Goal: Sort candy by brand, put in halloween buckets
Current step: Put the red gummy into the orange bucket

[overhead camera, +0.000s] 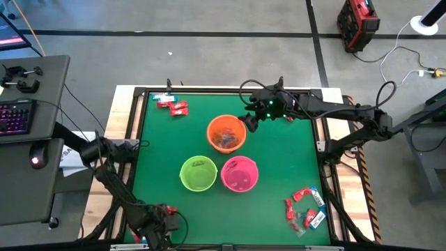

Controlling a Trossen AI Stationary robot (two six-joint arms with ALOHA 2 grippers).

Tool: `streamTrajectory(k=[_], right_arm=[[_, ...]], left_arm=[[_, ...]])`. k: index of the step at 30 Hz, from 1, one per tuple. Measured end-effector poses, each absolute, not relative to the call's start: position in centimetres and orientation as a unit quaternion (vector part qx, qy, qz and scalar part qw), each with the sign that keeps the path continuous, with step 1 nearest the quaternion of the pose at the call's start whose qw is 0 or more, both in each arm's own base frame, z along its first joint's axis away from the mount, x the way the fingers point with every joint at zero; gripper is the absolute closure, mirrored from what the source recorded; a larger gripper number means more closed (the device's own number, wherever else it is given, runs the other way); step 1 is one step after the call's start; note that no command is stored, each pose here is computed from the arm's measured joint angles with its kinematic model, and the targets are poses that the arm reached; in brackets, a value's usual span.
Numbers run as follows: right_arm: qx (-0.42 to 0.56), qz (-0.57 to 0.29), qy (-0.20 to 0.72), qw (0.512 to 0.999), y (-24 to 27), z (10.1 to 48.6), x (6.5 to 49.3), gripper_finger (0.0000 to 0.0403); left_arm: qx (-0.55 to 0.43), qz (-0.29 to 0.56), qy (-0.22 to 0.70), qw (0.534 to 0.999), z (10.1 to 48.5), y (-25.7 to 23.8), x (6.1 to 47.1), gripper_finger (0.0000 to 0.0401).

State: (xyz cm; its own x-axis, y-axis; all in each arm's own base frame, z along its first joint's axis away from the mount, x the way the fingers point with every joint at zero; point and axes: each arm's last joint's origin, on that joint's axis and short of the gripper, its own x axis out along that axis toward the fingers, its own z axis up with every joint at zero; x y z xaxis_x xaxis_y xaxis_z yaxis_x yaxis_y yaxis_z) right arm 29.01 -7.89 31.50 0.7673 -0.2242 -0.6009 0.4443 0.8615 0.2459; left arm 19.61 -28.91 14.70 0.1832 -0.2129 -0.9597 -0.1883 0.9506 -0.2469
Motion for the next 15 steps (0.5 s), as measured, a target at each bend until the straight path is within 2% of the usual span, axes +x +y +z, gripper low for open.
streamTrajectory(k=[6,9,12,15], right_arm=[[0.178,-0.193,0.304,0.916,-7.92,31.26,28.81,0.0121],[0.176,-0.198,0.303,0.915,-7.95,31.26,28.8,0.0121],[0.173,-0.198,0.304,0.916,-7.96,31.25,28.8,0.0121],[0.166,-0.196,0.305,0.917,-7.96,31.25,28.8,0.0121]], left_arm=[[-0.135,-0.016,0.643,0.754,14.06,-29.05,19.7,0.0189],[-0.137,-0.011,0.649,0.748,13.79,-28.91,19.88,0.0208],[-0.151,0.003,0.648,0.747,13.97,-28.58,20.13,0.0268],[-0.163,0.019,0.645,0.747,14.16,-28.26,20.29,0.0362]])
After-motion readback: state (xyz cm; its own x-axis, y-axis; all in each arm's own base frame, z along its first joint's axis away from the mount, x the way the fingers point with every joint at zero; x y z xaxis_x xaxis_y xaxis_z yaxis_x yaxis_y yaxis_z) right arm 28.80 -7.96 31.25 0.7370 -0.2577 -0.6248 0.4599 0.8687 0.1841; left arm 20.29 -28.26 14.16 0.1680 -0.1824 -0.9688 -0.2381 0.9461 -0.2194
